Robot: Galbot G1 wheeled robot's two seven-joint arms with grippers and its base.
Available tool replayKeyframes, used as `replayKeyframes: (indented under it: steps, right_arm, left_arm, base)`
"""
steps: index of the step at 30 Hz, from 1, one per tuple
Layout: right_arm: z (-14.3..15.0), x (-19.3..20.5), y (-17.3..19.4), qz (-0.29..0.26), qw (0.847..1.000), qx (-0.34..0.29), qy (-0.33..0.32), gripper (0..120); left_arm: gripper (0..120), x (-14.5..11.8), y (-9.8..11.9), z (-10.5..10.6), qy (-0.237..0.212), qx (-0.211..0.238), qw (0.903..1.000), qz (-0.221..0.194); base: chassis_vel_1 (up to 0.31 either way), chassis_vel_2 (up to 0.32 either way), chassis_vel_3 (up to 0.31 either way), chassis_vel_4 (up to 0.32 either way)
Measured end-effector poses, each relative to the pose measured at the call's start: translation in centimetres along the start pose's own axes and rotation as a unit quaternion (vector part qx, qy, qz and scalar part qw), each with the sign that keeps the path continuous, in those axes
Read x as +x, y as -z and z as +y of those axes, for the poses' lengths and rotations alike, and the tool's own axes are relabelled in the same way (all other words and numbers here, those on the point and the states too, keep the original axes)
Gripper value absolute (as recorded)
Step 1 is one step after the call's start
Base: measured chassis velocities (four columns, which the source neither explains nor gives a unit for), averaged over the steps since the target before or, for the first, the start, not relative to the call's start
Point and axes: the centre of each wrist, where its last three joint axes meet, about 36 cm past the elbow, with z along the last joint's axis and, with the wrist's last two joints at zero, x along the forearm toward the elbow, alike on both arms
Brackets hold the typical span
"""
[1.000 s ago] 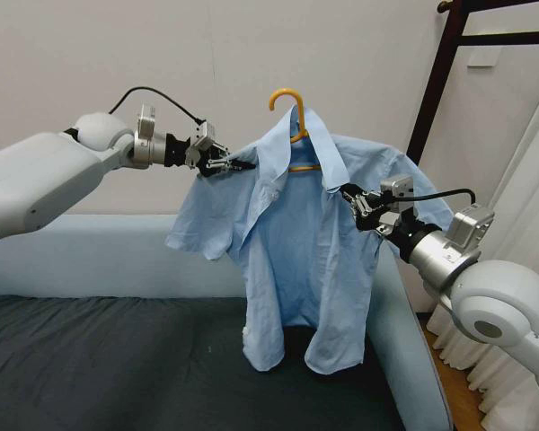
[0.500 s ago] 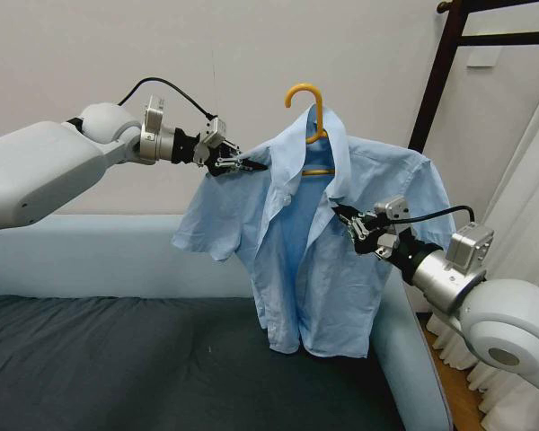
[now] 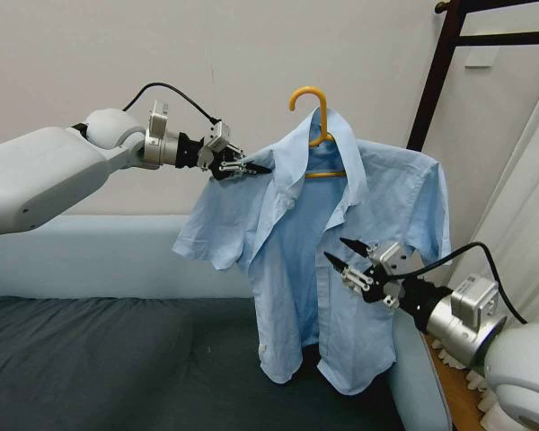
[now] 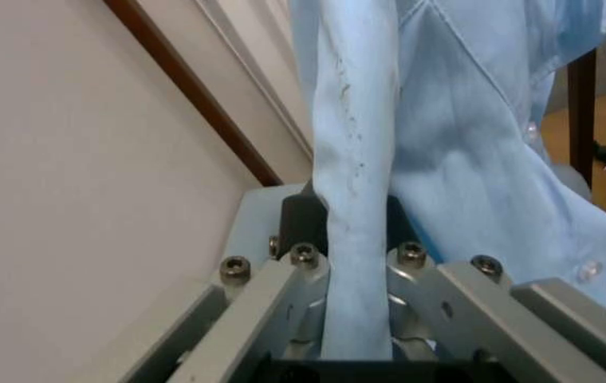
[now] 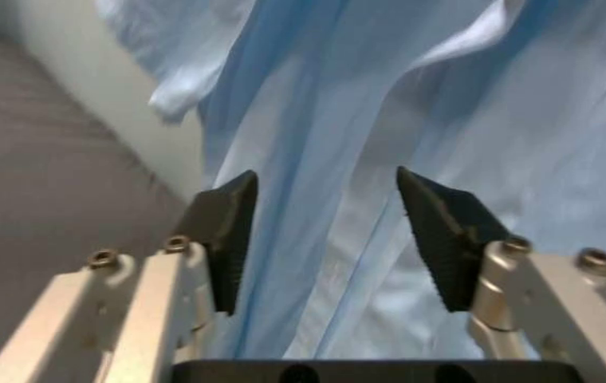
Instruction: Pick up the clothes from the sofa and hang them on the clothes hanger.
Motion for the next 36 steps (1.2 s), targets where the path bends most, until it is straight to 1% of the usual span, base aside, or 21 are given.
replayKeyframes:
  steps: [1, 3, 4, 5, 6, 9, 10, 12, 13, 14, 16, 17, 19, 20, 21, 23, 25, 28, 30, 36]
  right_arm:
    - [-0.1, 0.1, 0.3, 0.004, 1.000, -0.004, 0.002, 64]
    - [-1.2, 0.3, 1.5, -0.001, 1.000, -0.022, -0.004, 73]
    - [-1.2, 0.3, 1.5, -0.001, 1.000, -0.022, -0.004, 73]
    - [-2.2, 0.4, 2.3, -0.009, 0.999, -0.031, -0.011, 77]
    - [-3.4, 0.6, 3.1, -0.021, 0.999, -0.044, -0.011, 82]
    - [-7.4, 1.7, 5.9, -0.067, 0.995, -0.077, 0.001, 95]
    - [-7.4, 1.7, 5.9, -0.067, 0.995, -0.077, 0.001, 95]
    - [-9.4, 2.5, 7.4, -0.083, 0.993, -0.084, 0.010, 99]
    - [-11.3, 3.0, 8.2, -0.085, 0.993, -0.080, 0.009, 100]
    - [-11.3, 3.0, 8.2, -0.085, 0.993, -0.080, 0.009, 100]
    - [-14.1, 3.6, 8.6, -0.072, 0.995, -0.070, 0.013, 100]
    - [-14.1, 3.6, 8.6, -0.072, 0.995, -0.070, 0.013, 100]
    - [-17.6, 4.4, 8.7, -0.050, 0.997, -0.052, 0.040, 100]
    - [-18.4, 4.8, 8.9, -0.040, 0.997, -0.044, 0.044, 100]
    - [-18.4, 4.8, 8.9, -0.040, 0.997, -0.044, 0.044, 100]
    - [-19.8, 5.8, 10.0, -0.018, 0.999, -0.028, 0.037, 100]
    - [-20.5, 6.3, 10.6, 0.000, 0.999, -0.024, 0.033, 100]
    - [-20.7, 6.4, 10.6, 0.009, 0.999, -0.022, 0.037, 100]
    - [-20.9, 6.1, 9.7, 0.035, 0.998, -0.010, 0.052, 100]
    - [-20.5, 5.6, 8.7, 0.051, 0.997, -0.012, 0.064, 98]
  left_arm:
    - [1, 0.5, -0.4, 0.4, 0.000, -0.005, 1.0000, 0.005]
    - [1, 1.2, -0.8, 0.9, -0.003, -0.013, 0.9998, 0.014]
    - [1, 1.2, -0.8, 0.9, -0.003, -0.013, 0.9998, 0.014]
    - [1, 1.3, -0.9, 1.0, -0.005, -0.017, 0.9997, 0.015]
    - [1, 1.3, -1.1, 0.9, -0.006, -0.018, 0.9997, 0.014]
    - [1, 1.3, -1.9, 0.6, -0.015, -0.019, 0.9996, 0.015]
    - [1, 1.3, -1.9, 0.6, -0.015, -0.019, 0.9996, 0.015]
    - [1, 1.3, -2.2, 0.7, -0.021, -0.021, 0.9994, 0.015]
    - [1, 1.0, -2.1, 0.9, -0.030, -0.024, 0.9991, 0.014]
    - [1, 1.0, -2.1, 0.9, -0.030, -0.024, 0.9991, 0.014]
    - [1, 0.2, -1.7, 1.3, -0.043, -0.029, 0.9986, 0.010]
    - [1, 0.2, -1.7, 1.3, -0.043, -0.029, 0.9986, 0.010]
    - [1, -1.3, -0.6, 1.7, -0.062, -0.037, 0.9974, 0.002]
    - [1, -1.9, -0.2, 1.8, -0.068, -0.040, 0.9969, -0.002]
    - [1, -1.9, -0.2, 1.8, -0.068, -0.040, 0.9969, -0.002]
    - [1, -4.6, 0.7, 2.2, -0.088, -0.044, 0.9950, -0.020]
    - [1, -6.1, 1.1, 2.1, -0.102, -0.046, 0.9933, -0.030]
    - [1, -6.5, 1.3, 1.9, -0.106, -0.047, 0.9927, -0.033]
    - [1, -6.8, 1.0, 1.4, -0.111, -0.043, 0.9922, -0.038]
    - [1, -6.5, 0.8, 0.9, -0.116, -0.041, 0.9917, -0.039]
  base:
    - [0.000, 0.000, 0.000, 0.000]
    - [0.000, 0.000, 0.000, 0.000]
    - [0.000, 0.000, 0.000, 0.000]
    - [0.000, 0.000, 0.000, 0.000]
    - [0.000, 0.000, 0.000, 0.000]
    - [0.000, 0.000, 0.000, 0.000]
    - [0.000, 0.000, 0.000, 0.000]
    - [0.000, 0.000, 0.000, 0.000]
    - [0.000, 0.000, 0.000, 0.000]
    - [0.000, 0.000, 0.000, 0.000]
    - [0.000, 0.000, 0.000, 0.000]
    - [0.000, 0.000, 0.000, 0.000]
    - [0.000, 0.000, 0.000, 0.000]
    - [0.000, 0.000, 0.000, 0.000]
    - [0.000, 0.000, 0.000, 0.000]
    - [0.000, 0.000, 0.000, 0.000]
    - [0.000, 0.000, 0.000, 0.000]
    - [0.000, 0.000, 0.000, 0.000]
    - [0.000, 0.000, 0.000, 0.000]
    - [0.000, 0.000, 0.000, 0.000]
